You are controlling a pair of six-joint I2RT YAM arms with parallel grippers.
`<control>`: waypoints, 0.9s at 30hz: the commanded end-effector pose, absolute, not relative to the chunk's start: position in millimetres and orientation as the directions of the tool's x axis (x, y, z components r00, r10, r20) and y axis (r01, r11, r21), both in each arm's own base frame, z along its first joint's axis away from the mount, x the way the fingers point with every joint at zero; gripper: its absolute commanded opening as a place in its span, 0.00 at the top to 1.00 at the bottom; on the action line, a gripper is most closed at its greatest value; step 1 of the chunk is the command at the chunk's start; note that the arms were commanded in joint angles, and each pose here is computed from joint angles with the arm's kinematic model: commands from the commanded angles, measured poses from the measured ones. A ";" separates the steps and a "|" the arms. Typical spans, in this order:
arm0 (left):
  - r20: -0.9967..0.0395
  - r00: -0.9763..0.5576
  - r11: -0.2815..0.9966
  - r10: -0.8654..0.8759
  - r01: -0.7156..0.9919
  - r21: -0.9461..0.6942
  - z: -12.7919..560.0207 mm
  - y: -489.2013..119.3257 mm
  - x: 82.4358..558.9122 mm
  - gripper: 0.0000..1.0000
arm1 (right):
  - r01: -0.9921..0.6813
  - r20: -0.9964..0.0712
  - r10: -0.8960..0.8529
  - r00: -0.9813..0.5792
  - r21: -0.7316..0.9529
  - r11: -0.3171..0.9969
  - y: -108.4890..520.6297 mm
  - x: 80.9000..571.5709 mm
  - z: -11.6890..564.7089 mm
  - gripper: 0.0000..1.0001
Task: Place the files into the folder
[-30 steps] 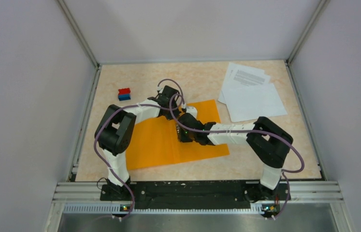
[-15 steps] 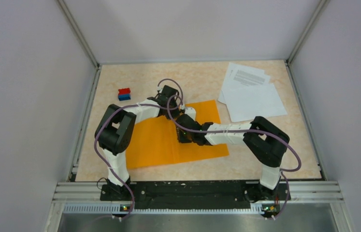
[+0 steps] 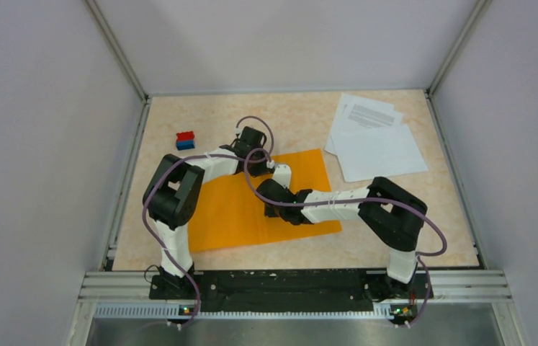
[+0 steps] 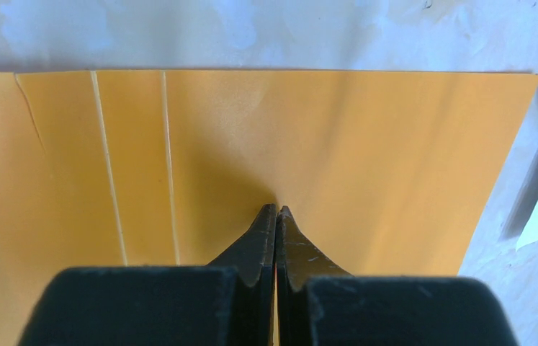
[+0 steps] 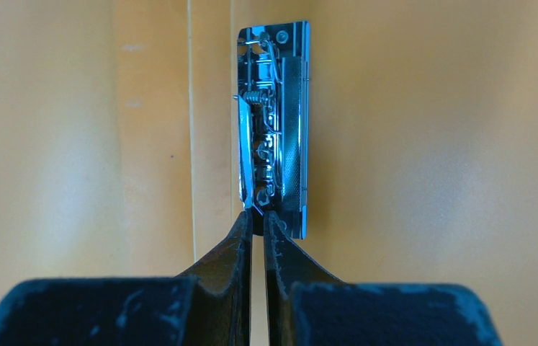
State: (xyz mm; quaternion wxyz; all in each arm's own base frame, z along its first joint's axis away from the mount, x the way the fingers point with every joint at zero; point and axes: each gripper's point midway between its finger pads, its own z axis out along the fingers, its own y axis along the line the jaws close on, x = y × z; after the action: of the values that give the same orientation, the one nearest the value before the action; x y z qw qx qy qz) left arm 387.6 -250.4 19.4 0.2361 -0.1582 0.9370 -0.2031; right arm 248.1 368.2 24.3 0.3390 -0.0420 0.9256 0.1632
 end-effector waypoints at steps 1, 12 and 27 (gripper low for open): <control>-0.186 -0.927 0.941 -0.326 -0.300 -0.154 -76.7 -191.5 311.3 1.00 | -0.143 -0.566 -0.173 -0.806 -0.098 0.985 285.8 215.9 -39.7 1.00; -0.177 -0.929 0.941 -0.325 -0.299 -0.155 -80.8 -186.9 307.5 1.00 | -0.070 -0.616 -0.160 -0.771 -0.168 0.983 269.5 222.3 -28.4 1.00; -0.183 -0.933 0.947 -0.310 -0.285 -0.151 -77.1 -184.9 307.5 1.00 | -0.079 -0.705 -0.040 -0.708 0.023 0.997 301.9 253.0 43.0 1.00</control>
State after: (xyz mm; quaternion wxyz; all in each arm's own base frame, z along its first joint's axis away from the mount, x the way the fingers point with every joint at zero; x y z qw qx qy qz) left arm 393.0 -253.0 19.0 0.2429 -0.1564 0.9278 -0.2362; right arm 246.2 311.7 30.4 0.3811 -0.0278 0.9236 0.0303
